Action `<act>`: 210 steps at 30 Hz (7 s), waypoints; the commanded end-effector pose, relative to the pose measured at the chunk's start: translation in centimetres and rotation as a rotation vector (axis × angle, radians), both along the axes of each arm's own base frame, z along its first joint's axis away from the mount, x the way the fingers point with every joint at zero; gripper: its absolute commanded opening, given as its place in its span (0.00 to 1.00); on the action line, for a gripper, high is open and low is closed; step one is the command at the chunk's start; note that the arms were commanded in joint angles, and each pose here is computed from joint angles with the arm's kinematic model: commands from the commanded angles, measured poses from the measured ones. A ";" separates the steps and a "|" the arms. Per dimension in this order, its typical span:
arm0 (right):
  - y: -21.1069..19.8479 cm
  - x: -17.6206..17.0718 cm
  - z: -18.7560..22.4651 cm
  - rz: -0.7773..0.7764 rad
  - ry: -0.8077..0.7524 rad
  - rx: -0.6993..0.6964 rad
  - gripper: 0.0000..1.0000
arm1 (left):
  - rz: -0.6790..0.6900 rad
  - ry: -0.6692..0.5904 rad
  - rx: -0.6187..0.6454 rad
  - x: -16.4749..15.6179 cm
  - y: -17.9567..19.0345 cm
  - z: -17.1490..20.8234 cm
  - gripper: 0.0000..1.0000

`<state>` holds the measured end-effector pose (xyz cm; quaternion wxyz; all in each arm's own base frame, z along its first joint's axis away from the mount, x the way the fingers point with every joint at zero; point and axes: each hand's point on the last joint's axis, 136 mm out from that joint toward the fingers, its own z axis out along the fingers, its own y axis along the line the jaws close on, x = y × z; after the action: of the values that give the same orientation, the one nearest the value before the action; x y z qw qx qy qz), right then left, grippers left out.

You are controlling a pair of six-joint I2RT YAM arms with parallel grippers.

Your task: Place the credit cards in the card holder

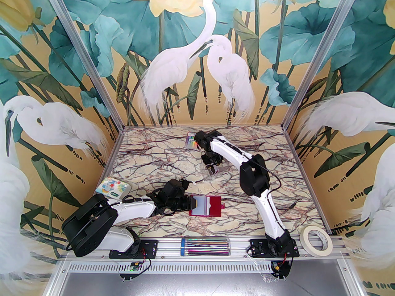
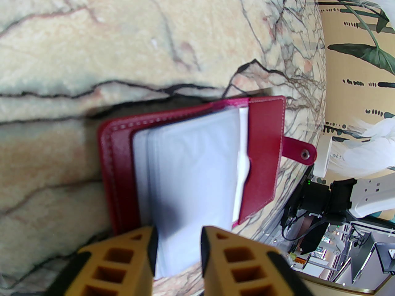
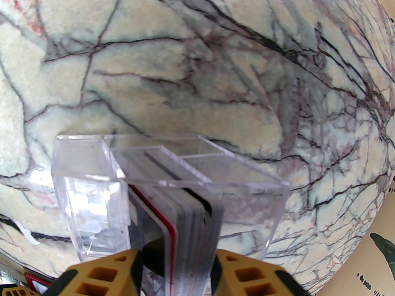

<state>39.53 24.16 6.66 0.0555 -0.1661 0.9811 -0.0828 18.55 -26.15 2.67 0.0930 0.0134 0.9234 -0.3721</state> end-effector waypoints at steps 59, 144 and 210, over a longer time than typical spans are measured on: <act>-1.3 0.4 1.1 -0.026 0.005 0.153 0.49 | -0.010 0.042 0.068 -1.2 1.2 -1.8 0.30; -4.2 1.1 5.3 -0.007 -0.104 0.037 0.56 | -0.016 0.050 0.071 -1.2 1.0 -1.9 0.30; -2.1 -1.0 0.6 -0.351 -0.069 0.207 0.53 | -0.027 0.048 0.065 -1.1 0.7 -2.0 0.30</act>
<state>38.58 22.03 7.54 0.0974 0.0298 0.9947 0.0135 18.63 -26.46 2.57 0.0884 0.0182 0.9233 -0.3732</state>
